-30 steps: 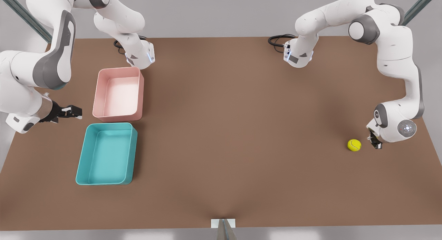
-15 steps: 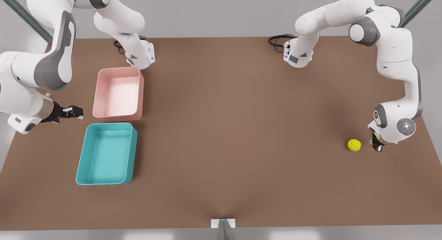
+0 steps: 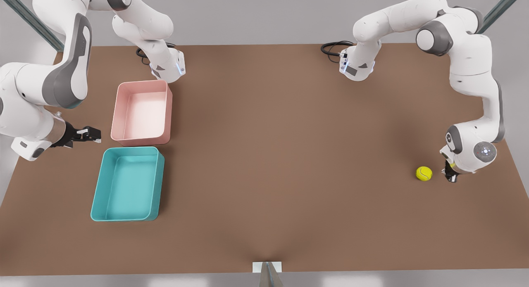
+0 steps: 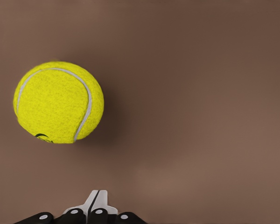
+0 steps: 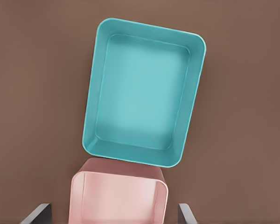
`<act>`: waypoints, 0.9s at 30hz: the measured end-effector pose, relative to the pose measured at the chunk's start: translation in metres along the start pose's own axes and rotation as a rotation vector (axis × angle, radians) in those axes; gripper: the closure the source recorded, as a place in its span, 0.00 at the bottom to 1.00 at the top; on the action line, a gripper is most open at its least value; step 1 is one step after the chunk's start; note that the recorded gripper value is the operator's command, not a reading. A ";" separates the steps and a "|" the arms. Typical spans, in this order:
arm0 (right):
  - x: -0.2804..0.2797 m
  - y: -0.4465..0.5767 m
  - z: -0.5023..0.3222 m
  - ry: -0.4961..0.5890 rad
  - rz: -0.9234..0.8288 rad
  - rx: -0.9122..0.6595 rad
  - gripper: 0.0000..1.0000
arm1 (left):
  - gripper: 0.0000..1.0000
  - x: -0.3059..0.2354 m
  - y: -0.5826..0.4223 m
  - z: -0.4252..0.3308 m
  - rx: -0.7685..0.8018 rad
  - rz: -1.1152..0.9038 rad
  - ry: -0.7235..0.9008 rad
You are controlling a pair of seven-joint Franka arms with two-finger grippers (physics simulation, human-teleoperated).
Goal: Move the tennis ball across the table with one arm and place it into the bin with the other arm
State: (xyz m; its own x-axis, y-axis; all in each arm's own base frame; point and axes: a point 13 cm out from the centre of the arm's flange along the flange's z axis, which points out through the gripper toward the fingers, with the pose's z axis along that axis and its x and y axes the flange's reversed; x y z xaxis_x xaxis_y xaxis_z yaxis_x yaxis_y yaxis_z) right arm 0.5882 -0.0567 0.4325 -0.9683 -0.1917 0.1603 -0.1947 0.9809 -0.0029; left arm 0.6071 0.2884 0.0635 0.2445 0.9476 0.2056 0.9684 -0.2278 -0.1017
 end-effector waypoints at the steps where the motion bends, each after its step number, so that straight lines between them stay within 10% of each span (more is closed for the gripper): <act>1: 0.000 0.000 0.000 0.001 -0.001 0.000 0.00 | 0.79 -0.028 0.021 -0.006 -0.010 0.042 0.003; 6: -0.001 0.003 0.003 0.005 -0.005 -0.001 0.00 | 0.79 -0.395 0.166 -0.122 -0.153 0.244 -0.074; 11: -0.001 0.002 0.003 0.005 -0.003 -0.002 0.00 | 0.77 -0.249 0.168 -0.343 -0.261 -0.358 -0.241; 12: -0.001 0.002 0.003 0.005 -0.003 -0.002 0.00 | 0.00 -0.234 0.152 -0.381 -0.260 -0.457 -0.267; 27: -0.075 0.233 0.171 0.132 -0.259 -0.019 0.00 | 0.00 -0.269 0.001 -0.485 0.260 -1.304 -0.126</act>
State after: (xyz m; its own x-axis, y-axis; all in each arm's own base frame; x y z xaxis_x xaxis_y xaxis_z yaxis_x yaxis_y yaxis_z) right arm 0.5890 0.1801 0.2514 -0.8578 -0.4306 0.2808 -0.4283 0.9007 0.0730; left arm 0.5665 -0.0756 0.4797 -0.8665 0.4554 0.2044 0.4476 0.8901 -0.0855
